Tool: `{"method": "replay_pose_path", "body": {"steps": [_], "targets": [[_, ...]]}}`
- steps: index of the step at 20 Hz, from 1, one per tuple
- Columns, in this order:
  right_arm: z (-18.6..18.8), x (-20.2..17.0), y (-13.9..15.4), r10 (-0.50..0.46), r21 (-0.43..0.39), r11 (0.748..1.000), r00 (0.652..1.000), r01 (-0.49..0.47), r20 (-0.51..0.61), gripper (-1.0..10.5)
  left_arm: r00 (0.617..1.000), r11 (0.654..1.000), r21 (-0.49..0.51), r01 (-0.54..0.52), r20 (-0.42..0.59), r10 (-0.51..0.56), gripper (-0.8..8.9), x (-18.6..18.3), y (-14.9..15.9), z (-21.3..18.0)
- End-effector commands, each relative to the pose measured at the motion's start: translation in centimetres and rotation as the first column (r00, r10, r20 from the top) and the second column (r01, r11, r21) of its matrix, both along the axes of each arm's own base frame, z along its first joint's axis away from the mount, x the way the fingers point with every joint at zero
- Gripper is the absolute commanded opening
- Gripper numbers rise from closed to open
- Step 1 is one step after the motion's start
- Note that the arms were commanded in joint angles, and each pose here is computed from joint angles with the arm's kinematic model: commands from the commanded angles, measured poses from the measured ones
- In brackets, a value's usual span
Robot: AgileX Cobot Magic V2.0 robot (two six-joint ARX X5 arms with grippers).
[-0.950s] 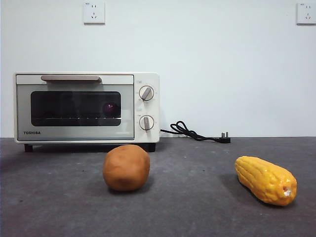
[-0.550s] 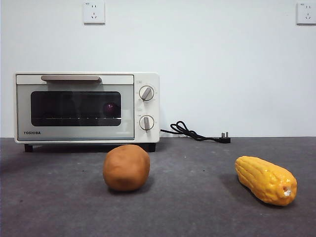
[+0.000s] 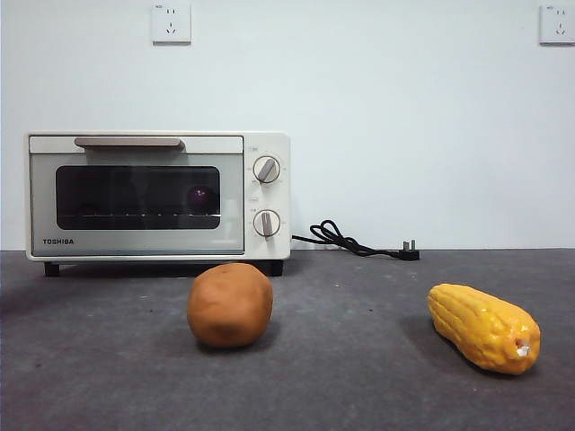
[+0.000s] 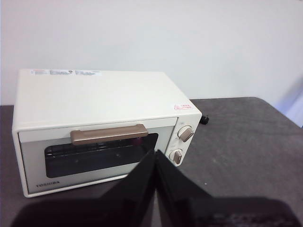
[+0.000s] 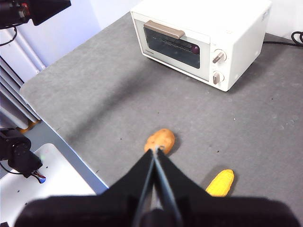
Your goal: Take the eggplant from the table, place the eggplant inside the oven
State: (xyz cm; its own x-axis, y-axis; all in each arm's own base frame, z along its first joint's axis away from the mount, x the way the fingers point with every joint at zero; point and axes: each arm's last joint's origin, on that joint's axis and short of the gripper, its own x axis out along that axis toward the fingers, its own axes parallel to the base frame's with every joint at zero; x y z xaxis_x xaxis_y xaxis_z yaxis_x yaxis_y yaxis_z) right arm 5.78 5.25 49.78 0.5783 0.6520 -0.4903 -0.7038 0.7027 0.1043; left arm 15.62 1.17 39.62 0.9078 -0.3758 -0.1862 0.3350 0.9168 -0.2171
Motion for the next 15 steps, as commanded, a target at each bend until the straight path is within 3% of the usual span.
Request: {"method": "replay_pose_path", "body": {"steps": [1,4,10,15], "targets": [[-0.29,-0.04,-0.02,-0.004,-0.012,1.000,1.000,0.003,-0.028,0.0,1.000,0.999,-0.032,0.001,-0.016,-0.001,-0.04,0.00,-0.05,-0.19],[-0.29,-0.04,-0.02,-0.004,-0.012,1.000,1.000,0.003,-0.028,0.0,1.000,0.998,-0.060,0.015,-0.026,-0.017,-0.04,-0.03,-0.11,-0.19],[-0.29,-0.04,-0.02,-0.004,-0.012,1.000,1.000,0.003,-0.028,0.0,0.976,0.971,-0.103,0.217,-0.011,-0.220,-0.05,-0.31,-0.63,-0.09],[-0.29,-0.04,-0.02,-0.004,-0.012,1.000,1.000,0.003,-0.028,0.0,0.975,0.970,-0.092,0.223,0.000,-0.224,-0.04,-0.30,-0.63,-0.03]]}}
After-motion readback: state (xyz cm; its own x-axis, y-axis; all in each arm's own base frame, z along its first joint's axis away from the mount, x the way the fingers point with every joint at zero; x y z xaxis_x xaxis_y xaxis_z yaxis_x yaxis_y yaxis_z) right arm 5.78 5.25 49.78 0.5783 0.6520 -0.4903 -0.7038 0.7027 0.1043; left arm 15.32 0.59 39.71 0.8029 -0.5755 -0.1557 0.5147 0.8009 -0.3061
